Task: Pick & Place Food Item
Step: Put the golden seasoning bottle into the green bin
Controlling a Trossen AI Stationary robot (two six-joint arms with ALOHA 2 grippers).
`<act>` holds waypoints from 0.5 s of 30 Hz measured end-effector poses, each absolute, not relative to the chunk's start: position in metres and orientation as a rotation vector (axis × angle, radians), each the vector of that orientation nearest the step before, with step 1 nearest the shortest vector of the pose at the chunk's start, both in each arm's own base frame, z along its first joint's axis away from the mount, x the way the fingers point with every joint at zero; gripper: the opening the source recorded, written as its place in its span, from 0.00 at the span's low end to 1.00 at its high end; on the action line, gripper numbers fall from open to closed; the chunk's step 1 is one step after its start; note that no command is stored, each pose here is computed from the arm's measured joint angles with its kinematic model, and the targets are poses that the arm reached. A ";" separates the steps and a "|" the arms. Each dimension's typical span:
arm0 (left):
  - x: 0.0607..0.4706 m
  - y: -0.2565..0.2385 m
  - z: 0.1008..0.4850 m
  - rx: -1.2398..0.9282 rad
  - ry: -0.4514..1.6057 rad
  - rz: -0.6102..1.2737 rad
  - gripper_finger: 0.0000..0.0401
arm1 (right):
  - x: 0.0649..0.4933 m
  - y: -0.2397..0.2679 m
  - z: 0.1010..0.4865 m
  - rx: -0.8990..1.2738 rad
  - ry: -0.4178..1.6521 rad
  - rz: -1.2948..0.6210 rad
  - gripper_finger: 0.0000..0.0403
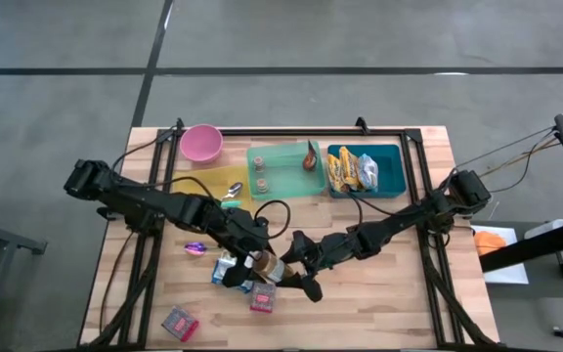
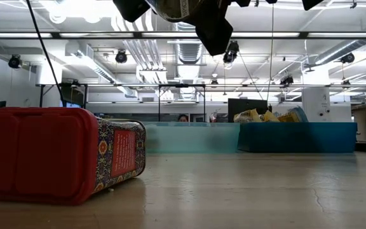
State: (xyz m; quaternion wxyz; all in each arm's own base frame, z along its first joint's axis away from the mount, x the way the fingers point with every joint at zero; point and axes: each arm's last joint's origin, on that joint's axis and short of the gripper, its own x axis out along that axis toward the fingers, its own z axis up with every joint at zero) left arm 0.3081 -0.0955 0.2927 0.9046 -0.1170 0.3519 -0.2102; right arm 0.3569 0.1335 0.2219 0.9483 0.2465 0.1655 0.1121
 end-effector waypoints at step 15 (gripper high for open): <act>0.308 -0.095 0.291 -0.208 0.731 -0.460 0.72 | 0.366 0.136 0.204 0.529 0.339 0.265 0.68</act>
